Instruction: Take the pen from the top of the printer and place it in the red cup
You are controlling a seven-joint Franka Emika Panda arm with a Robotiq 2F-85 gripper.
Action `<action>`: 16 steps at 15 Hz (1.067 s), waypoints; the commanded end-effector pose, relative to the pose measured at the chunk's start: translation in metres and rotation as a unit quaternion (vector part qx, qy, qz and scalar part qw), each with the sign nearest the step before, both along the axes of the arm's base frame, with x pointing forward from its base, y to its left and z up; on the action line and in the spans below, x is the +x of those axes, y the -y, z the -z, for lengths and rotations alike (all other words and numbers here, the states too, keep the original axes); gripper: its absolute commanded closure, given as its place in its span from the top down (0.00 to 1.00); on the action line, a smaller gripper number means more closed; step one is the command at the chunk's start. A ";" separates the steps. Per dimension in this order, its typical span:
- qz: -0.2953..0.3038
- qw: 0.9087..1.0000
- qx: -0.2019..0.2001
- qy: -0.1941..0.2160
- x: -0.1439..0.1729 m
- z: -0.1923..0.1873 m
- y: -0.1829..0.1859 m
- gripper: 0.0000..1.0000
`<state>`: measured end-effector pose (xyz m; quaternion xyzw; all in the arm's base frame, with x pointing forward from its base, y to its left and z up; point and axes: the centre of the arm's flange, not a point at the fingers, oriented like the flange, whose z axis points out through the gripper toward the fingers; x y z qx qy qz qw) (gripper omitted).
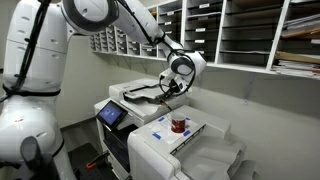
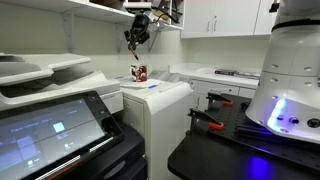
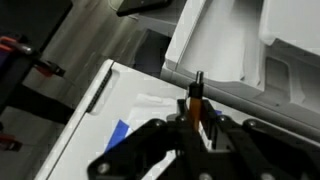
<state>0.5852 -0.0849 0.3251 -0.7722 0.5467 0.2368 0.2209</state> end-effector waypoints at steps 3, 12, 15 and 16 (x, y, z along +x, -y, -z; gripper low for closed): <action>0.064 0.997 0.030 -0.011 0.010 0.031 0.021 0.05; 0.089 0.989 -0.081 0.080 0.017 0.035 0.034 0.58; 0.036 0.985 -0.142 0.093 0.013 0.003 0.015 0.81; 0.012 0.983 -0.156 0.095 0.010 -0.008 0.006 0.89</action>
